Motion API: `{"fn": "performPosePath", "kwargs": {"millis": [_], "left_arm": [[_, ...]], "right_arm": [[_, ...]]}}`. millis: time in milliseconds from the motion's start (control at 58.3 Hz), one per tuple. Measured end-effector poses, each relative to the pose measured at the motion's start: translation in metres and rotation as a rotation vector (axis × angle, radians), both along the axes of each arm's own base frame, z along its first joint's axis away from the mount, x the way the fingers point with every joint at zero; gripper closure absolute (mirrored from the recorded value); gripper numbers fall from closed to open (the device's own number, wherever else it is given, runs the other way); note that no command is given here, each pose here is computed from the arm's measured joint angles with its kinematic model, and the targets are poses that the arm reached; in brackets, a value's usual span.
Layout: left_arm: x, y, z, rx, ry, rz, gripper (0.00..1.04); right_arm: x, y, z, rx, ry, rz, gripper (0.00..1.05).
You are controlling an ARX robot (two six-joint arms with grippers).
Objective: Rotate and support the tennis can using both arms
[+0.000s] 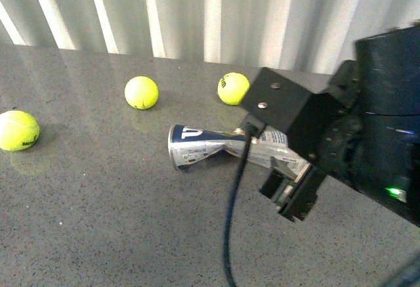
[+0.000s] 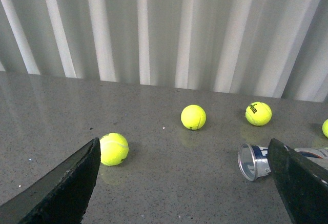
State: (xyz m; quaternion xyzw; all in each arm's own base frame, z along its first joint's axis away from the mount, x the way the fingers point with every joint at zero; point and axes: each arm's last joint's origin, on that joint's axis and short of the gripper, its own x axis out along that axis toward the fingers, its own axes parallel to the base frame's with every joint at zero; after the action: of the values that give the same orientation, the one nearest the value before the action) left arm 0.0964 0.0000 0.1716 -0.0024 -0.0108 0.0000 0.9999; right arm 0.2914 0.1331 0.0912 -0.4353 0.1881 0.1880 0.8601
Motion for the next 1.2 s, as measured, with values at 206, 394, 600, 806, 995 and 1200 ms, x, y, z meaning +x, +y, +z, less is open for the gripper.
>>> {"fn": "performPosePath", "kwargs": {"millis": [206,394,600,806,995,1200], "left_arm": [[0.000,0.000,0.000,0.000,0.000,0.000,0.07],[0.000,0.000,0.000,0.000,0.000,0.000,0.07],[0.000,0.000,0.000,0.000,0.000,0.000,0.07],[0.000,0.000,0.000,0.000,0.000,0.000,0.07],[0.000,0.000,0.000,0.000,0.000,0.000,0.07],[0.000,0.000,0.000,0.000,-0.001,0.000,0.07]], "right_arm": [[-0.037,-0.067,0.021,0.138,-0.059,-0.265,0.07],[-0.068,-0.126,0.062,0.273,-0.245,-0.572,0.07],[-0.109,-0.143,0.125,0.381,-0.549,-0.715,0.07],[-0.160,-0.127,0.168,0.472,-0.832,-0.721,0.07],[-0.192,-0.112,0.155,0.750,-0.486,-0.349,0.35],[-0.193,-0.115,0.116,0.871,-0.381,-0.381,0.71]]}}
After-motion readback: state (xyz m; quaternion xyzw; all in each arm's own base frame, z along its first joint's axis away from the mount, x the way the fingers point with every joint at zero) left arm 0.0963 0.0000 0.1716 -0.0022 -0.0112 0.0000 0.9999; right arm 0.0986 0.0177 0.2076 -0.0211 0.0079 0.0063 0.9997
